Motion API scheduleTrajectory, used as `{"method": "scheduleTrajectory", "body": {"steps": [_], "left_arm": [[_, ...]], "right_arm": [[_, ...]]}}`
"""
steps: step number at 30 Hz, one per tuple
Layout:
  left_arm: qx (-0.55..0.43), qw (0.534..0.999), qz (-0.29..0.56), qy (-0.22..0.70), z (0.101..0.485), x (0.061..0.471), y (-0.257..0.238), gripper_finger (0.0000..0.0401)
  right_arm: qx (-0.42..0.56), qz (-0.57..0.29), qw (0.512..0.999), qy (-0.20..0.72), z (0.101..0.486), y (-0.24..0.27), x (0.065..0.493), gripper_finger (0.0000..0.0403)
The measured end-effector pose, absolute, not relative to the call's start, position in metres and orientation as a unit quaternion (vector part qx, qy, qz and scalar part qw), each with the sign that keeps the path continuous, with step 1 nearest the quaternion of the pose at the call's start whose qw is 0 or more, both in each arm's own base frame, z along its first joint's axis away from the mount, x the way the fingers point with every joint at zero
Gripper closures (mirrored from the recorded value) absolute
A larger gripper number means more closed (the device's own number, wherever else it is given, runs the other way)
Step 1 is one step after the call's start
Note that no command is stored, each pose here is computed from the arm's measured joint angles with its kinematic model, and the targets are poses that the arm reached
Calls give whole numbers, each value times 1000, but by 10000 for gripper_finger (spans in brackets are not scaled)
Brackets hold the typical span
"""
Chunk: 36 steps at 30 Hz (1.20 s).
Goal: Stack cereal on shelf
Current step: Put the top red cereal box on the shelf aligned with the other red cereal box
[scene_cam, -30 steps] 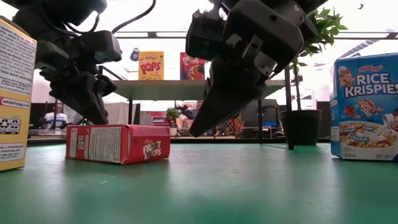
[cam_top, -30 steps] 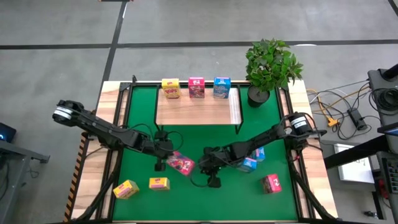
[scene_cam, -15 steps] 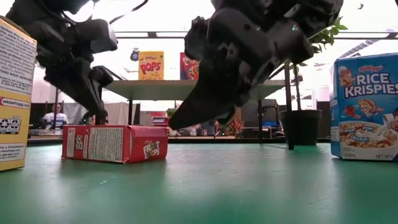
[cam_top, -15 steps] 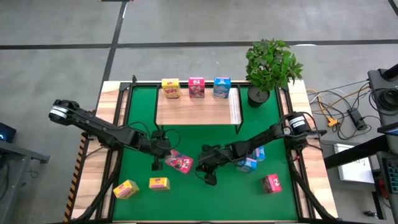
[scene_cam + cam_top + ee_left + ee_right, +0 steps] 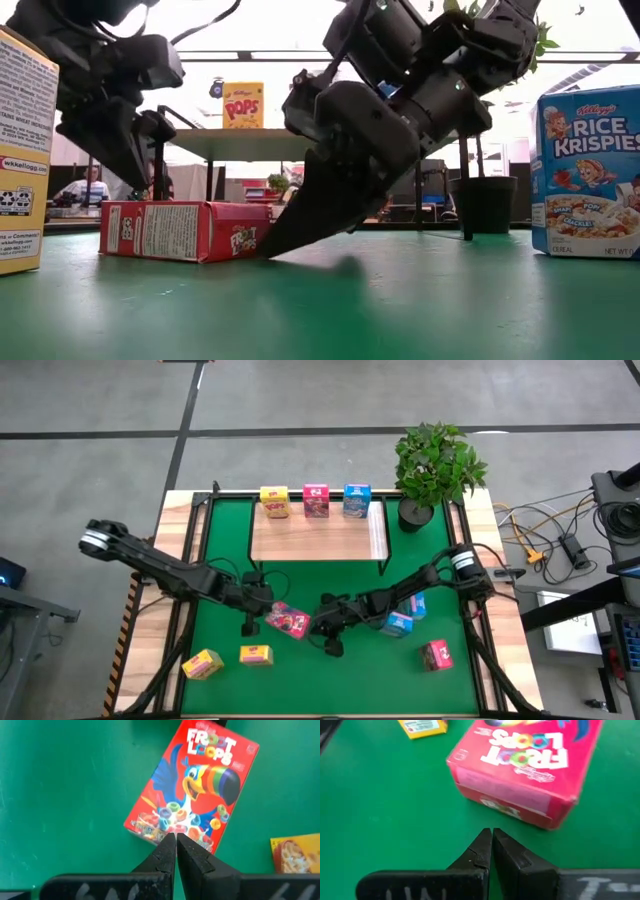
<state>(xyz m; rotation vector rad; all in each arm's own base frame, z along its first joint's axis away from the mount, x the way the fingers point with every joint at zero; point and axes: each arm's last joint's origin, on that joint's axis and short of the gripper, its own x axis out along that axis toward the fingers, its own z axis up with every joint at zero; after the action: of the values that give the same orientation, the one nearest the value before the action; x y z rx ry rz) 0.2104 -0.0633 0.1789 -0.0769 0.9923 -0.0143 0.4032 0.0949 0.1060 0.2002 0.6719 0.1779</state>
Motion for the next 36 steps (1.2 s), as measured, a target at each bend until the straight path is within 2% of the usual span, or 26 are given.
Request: {"method": "scheduleTrajectory", "body": {"steps": [18, 24, 36], "left_arm": [[-24, 873, 6, 487, 165, 220, -66, 401], [-23, 872, 8, 489, 169, 215, -64, 401], [-25, 849, 19, 527, 190, 210, -66, 401]], "right_arm": [[86, 99, 949, 286, 114, 94, 411, 394], [80, 105, 962, 240, 122, 95, 415, 394], [78, 90, 963, 240, 121, 91, 416, 394]]}}
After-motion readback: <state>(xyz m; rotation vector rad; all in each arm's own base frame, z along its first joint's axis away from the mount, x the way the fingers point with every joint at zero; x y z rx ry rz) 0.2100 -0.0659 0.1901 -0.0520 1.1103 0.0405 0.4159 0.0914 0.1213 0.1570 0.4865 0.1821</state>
